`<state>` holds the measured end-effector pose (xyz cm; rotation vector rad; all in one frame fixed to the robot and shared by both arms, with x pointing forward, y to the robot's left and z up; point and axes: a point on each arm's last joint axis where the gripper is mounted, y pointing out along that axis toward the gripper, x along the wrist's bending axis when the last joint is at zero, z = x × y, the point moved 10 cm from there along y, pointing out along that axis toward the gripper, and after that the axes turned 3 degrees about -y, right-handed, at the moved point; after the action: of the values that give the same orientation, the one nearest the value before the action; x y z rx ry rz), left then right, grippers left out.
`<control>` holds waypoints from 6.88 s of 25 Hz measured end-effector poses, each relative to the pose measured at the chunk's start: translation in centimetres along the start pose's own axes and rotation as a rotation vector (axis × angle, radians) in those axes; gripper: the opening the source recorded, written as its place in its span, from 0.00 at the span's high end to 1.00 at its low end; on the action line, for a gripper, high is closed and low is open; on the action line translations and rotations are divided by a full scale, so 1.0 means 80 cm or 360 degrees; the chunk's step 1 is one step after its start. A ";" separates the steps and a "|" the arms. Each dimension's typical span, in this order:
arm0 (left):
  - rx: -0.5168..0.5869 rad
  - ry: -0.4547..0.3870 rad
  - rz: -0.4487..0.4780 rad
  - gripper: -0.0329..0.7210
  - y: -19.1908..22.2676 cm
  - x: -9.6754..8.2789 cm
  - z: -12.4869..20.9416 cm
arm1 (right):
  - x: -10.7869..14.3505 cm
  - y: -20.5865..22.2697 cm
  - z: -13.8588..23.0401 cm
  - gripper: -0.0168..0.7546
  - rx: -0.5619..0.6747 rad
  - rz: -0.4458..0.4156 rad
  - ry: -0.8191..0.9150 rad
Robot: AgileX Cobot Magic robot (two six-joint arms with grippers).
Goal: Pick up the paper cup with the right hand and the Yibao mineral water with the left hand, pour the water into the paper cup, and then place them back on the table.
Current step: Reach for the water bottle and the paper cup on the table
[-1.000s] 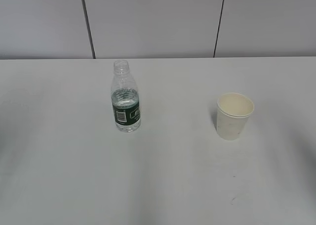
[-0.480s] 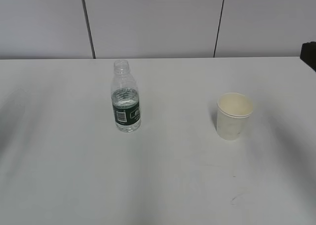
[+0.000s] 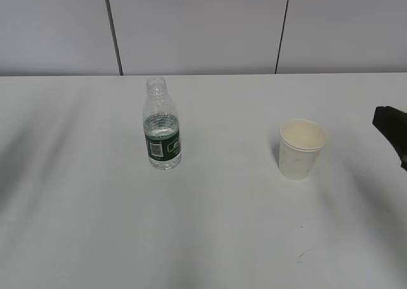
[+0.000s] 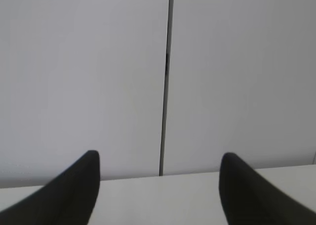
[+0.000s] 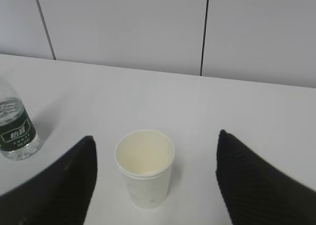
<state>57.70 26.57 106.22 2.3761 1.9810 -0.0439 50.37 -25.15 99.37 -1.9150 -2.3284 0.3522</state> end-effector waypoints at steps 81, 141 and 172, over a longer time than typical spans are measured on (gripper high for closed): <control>0.0237 0.0052 0.0163 0.34 -0.036 -0.027 0.086 | 0.045 0.067 0.131 0.19 0.0078 -0.0248 0.0250; 0.0140 0.0045 0.0201 0.34 -0.035 -0.033 0.072 | 0.029 0.201 0.185 0.19 0.0173 -0.0149 0.0157; 0.0140 0.0045 0.0201 0.34 -0.035 -0.033 0.072 | 0.035 0.219 0.184 0.22 0.0145 -0.0194 0.0137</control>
<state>54.50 24.20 100.58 2.5647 1.8733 -0.0952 63.12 -20.90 80.64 -1.7037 -2.3180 0.3500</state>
